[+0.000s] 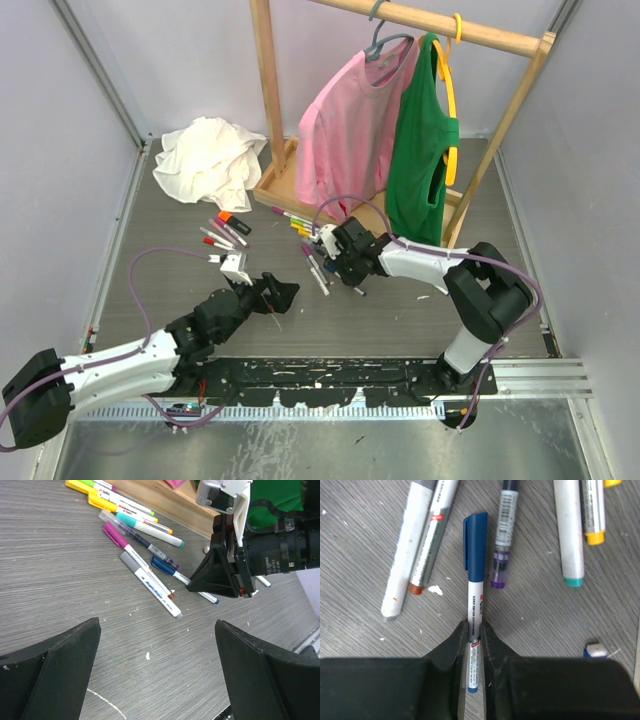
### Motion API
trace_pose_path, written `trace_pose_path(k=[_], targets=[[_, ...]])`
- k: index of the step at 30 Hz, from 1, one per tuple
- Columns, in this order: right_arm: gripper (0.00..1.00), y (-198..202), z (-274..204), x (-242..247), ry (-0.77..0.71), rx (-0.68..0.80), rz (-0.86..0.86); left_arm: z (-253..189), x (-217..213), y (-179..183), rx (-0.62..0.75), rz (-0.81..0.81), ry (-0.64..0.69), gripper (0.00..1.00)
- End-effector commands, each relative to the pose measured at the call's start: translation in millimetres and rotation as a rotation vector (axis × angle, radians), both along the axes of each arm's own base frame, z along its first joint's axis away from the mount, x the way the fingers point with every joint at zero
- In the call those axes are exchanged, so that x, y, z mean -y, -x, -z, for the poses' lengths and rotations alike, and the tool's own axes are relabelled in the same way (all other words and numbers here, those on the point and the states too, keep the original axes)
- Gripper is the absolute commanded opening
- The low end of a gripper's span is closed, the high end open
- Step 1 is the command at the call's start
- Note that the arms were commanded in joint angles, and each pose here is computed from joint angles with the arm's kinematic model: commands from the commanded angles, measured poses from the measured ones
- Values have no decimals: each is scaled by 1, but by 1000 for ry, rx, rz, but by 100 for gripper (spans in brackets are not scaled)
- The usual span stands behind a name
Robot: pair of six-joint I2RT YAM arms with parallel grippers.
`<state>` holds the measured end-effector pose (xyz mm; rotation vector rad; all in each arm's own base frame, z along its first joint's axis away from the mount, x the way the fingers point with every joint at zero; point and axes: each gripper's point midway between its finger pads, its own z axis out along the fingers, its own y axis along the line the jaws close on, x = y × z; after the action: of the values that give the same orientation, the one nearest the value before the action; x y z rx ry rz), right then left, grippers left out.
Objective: Open the pen caps
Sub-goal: Pick up the pen from the center of the board.
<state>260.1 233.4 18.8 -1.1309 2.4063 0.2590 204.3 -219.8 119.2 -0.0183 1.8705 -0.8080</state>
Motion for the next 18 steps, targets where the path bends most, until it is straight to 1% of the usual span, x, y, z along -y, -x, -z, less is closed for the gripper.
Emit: trace_pose_path(k=[1,5,8,12,14,18], targets=[[7,-9,-30,5,-58,33,-3,-34,17,-2,46,37,145,98],[2,-5,-53,9,-137,31,-34,-42,28,2,53,83,210,98],[1,2,-73,9,-210,28,-90,-53,38,5,62,123,276,98],[1,26,-102,4,-333,-7,-275,-67,53,9,75,187,353,98],[1,36,-115,1,-398,-16,-341,-74,62,11,82,224,379,98],[1,50,-140,-1,-489,17,-424,-86,75,9,93,255,445,98]])
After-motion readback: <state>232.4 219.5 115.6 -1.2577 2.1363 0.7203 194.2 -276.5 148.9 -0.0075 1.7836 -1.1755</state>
